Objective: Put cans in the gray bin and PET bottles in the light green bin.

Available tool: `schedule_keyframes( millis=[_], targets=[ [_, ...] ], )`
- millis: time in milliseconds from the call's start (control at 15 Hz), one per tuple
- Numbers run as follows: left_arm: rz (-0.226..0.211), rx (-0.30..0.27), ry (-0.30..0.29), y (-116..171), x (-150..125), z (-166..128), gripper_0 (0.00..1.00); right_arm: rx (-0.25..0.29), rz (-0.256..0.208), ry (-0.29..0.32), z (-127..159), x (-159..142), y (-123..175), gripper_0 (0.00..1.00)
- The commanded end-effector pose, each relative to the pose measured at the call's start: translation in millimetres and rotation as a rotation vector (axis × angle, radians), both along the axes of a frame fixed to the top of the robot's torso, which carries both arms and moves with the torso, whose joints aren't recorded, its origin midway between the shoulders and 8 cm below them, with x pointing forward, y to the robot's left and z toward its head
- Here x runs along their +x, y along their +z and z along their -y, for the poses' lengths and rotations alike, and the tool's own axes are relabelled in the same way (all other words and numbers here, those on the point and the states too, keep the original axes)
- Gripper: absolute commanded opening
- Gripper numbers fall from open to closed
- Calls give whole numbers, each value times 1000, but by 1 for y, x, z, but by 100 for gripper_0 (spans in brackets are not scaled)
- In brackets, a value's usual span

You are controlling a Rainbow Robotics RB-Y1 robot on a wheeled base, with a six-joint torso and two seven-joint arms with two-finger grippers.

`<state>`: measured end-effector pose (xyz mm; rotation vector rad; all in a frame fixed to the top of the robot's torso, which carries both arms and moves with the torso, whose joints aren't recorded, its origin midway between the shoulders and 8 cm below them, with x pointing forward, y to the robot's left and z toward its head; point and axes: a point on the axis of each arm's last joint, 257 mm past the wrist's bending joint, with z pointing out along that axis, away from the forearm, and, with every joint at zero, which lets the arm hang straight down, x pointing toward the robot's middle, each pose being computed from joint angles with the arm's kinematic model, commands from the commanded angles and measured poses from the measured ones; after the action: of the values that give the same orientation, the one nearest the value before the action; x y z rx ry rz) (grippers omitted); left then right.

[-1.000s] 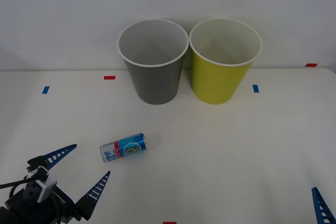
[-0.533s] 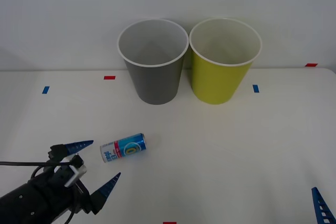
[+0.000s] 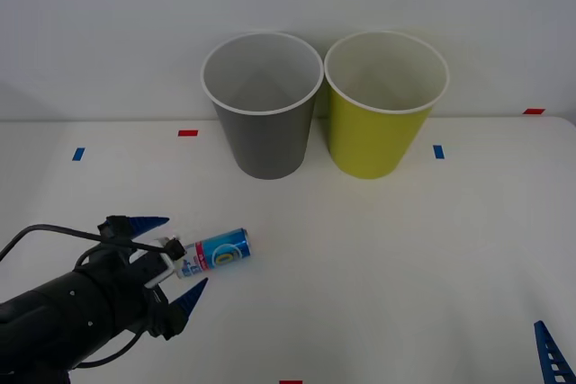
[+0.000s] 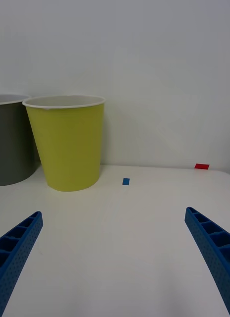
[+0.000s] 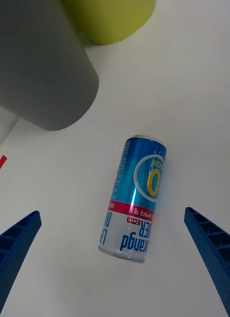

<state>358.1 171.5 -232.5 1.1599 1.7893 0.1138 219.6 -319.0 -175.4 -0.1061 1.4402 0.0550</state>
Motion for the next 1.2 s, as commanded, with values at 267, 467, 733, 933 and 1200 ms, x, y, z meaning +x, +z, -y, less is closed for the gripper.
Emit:
schedule_keyframes(
  millis=[267,467,733,933,1200],
  targets=[
    [-88,152,-23,-6,9,17,100,0,0,0,0,0,0,100],
    [-99,247,-63,-8,10,20,100,0,0,0,0,0,0,100],
    [-152,276,-76,-9,8,28,100,0,0,0,0,0,0,100],
    [-203,314,-62,-10,8,28,100,0,0,0,0,0,0,100],
    [-251,306,-53,-15,15,41,100,0,0,0,0,0,0,100]
  ],
)
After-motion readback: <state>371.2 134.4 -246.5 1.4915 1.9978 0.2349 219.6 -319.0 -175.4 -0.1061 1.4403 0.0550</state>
